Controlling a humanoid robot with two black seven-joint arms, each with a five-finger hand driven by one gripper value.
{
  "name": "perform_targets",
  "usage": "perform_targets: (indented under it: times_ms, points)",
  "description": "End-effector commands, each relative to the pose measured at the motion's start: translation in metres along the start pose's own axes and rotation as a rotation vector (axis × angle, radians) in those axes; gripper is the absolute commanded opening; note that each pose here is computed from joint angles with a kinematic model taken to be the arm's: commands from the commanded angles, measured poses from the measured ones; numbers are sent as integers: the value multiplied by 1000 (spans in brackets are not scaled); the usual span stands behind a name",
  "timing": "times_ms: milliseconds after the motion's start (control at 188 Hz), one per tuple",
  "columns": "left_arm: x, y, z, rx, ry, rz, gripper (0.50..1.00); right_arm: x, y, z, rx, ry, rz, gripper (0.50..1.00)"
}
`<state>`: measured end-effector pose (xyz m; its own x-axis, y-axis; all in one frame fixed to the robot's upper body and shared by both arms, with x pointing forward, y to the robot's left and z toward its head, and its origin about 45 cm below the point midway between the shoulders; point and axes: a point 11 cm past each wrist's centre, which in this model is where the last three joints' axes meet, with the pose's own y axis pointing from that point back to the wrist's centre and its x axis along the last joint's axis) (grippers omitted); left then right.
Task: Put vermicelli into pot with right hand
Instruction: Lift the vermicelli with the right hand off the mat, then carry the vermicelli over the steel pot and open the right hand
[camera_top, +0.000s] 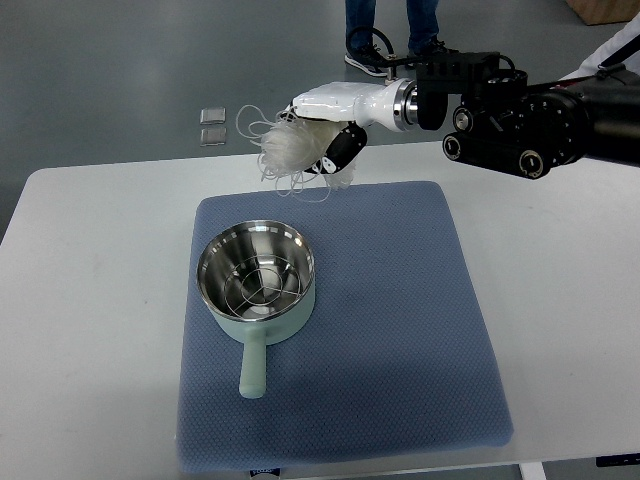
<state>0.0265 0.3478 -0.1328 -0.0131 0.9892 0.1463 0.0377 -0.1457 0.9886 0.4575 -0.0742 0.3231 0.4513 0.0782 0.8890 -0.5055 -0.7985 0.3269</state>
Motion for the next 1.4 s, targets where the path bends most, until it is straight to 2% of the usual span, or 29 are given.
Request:
perform_targets:
  times_ms: [0, 271, 724, 735, 740, 745, 751, 756, 761, 767, 772, 777, 783, 788, 798, 830, 862, 948, 1144, 1395]
  points:
    - [0, 0, 0, 0, 0, 0, 1000, -6, -13, -26, 77, -25, -15, 500]
    - [0, 0, 0, 0, 0, 0, 1000, -41, -46, -75, 196, -21, -97, 500]
    - [0, 0, -3, 5, 1, 0, 1000, -93, -36, -36, 115, 37, -189, 500]
    - [0, 0, -3, 5, 1, 0, 1000, -93, -36, -36, 116, 38, -189, 513]
    - [0, 0, -3, 6, 1, 0, 1000, -94, -36, -36, 116, 39, -189, 543]
    - [0, 0, -3, 6, 1, 0, 1000, -94, -36, -36, 116, 39, -189, 543]
    - [0, 0, -3, 5, 1, 0, 1000, -94, -36, -35, 117, 40, -189, 576]
    - [0, 0, -3, 5, 1, 0, 1000, -94, -36, -35, 117, 40, -189, 576]
    - [0, 0, -3, 5, 1, 0, 1000, -95, -36, -35, 116, 38, -190, 606]
    - [0, 0, -3, 5, 1, 0, 1000, -95, -36, -35, 116, 38, -190, 607]
    - [0, 0, -3, 5, 1, 0, 1000, -94, -36, -35, 119, 38, -189, 639]
    - [0, 0, -3, 5, 1, 0, 1000, -94, -36, -35, 119, 38, -189, 639]
    - [0, 0, -3, 5, 1, 0, 1000, -95, -35, -35, 121, 37, -191, 676]
    - [0, 0, -3, 5, 1, 0, 1000, -95, -35, -35, 121, 37, -191, 676]
    - [0, 0, -3, 5, 1, 0, 1000, -96, -35, -36, 129, 34, -187, 743]
    - [0, 0, -3, 5, 1, 0, 1000, -97, -35, -37, 142, 32, -190, 801]
    - [0, 0, -3, 5, 1, 0, 1000, -97, -35, -39, 153, 31, -189, 821]
    - [0, 0, -3, 6, 1, 0, 1000, -96, -35, -40, 165, 29, -189, 860]
    - [0, 0, -3, 5, 1, 0, 1000, -95, -35, -40, 165, 25, -184, 885]
    - [0, 0, -3, 5, 1, 0, 1000, -76, -39, -51, 193, -8, -131, 885]
